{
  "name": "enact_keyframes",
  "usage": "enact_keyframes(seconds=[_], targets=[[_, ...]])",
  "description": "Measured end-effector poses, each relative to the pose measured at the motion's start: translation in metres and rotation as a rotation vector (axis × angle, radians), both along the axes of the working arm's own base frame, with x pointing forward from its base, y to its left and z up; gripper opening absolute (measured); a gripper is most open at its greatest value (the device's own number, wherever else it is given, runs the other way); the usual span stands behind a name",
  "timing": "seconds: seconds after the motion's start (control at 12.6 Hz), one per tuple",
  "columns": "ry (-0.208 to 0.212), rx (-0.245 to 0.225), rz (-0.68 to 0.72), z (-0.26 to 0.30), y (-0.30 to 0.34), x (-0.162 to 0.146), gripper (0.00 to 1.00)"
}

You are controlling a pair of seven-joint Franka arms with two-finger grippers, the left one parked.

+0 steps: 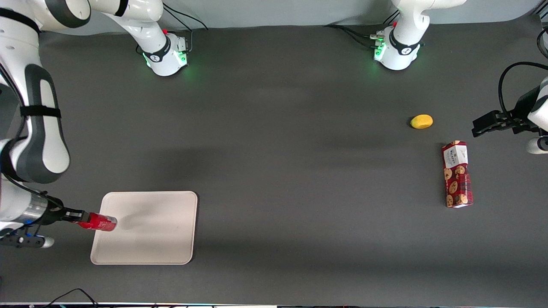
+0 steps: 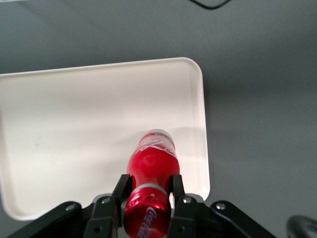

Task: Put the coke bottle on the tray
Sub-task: 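Carry the held bottle onto the white tray with the right gripper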

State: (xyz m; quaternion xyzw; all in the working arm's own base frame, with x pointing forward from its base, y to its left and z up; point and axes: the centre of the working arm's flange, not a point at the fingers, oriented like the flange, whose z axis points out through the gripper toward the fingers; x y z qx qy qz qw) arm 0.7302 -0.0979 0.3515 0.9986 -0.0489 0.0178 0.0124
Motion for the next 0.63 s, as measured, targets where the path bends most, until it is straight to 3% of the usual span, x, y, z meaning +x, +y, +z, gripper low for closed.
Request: enact_keyframes(seconds=[0.16, 0.48, 0.63], targets=[[0.021, -0.038, 0.018, -0.024, -0.005, 0.002, 0.39], [0.017, -0.043, 0.021, -0.035, -0.007, 0.005, 0.39], [0.005, -0.046, 0.018, -0.029, -0.009, 0.007, 0.56]])
